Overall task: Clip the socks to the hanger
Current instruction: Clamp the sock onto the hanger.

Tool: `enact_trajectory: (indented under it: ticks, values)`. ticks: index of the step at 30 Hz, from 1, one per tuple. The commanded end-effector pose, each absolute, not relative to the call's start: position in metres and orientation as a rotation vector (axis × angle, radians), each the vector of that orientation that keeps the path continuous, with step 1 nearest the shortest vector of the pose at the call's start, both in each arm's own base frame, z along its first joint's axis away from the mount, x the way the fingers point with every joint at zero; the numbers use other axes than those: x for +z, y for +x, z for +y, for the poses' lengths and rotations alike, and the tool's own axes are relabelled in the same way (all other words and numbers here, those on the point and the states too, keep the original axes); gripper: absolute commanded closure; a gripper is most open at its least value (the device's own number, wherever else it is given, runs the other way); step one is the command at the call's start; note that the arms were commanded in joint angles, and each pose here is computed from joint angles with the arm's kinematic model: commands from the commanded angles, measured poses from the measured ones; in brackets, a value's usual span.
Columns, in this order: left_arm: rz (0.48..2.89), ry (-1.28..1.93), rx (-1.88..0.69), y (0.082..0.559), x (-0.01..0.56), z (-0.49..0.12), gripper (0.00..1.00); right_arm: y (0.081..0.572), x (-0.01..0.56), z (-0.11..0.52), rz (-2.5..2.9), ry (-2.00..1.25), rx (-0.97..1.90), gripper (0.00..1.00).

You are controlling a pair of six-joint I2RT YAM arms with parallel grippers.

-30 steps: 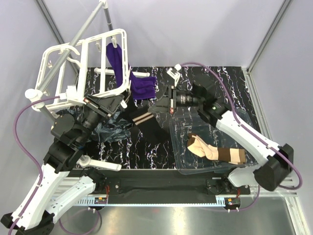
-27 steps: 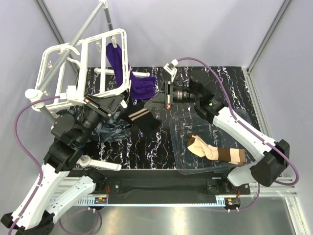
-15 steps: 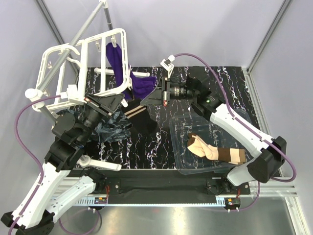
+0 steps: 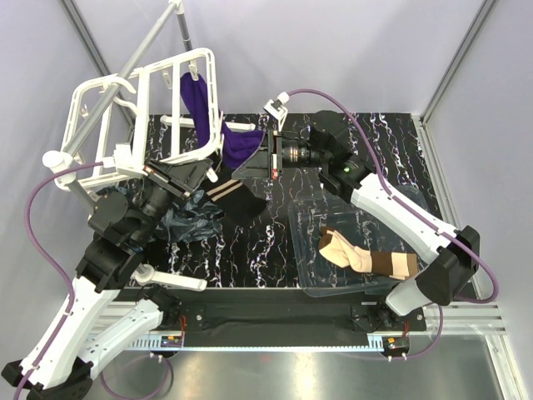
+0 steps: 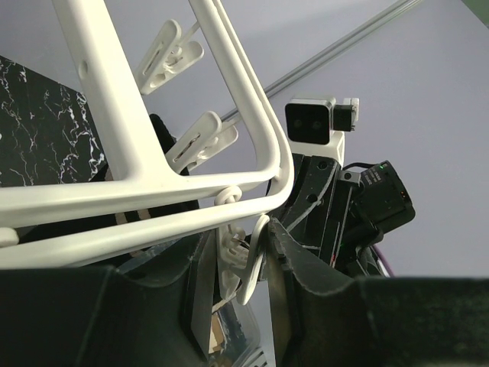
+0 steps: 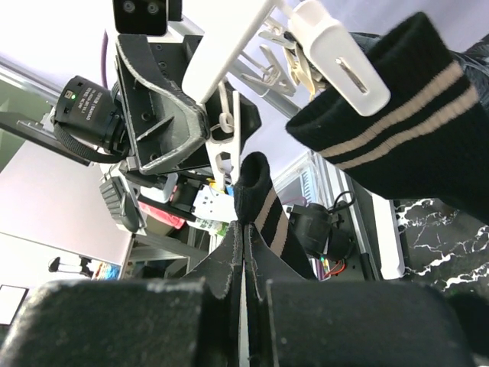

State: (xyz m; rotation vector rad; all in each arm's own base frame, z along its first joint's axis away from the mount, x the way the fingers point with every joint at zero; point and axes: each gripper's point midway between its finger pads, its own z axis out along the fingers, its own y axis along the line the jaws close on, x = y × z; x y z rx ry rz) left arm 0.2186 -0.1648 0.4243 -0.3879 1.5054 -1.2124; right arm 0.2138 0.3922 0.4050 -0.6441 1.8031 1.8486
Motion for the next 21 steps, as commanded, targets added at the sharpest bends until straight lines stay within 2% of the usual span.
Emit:
enact_trajectory:
  ticks: [1,9,21]
  values:
    - [1.470,-0.342,-1.290,0.212,0.439,-0.173,1.00,0.201,0.431,0.394,1.700,-0.712,1.882,1.00]
    - [1.448,-0.335,-1.281,0.208,0.447,-0.169,1.00,0.192,0.416,0.392,1.731,-0.719,1.877,1.00]
    - [1.462,-0.341,-1.284,0.209,0.442,-0.170,1.00,0.191,0.425,0.396,1.705,-0.736,1.888,1.00]
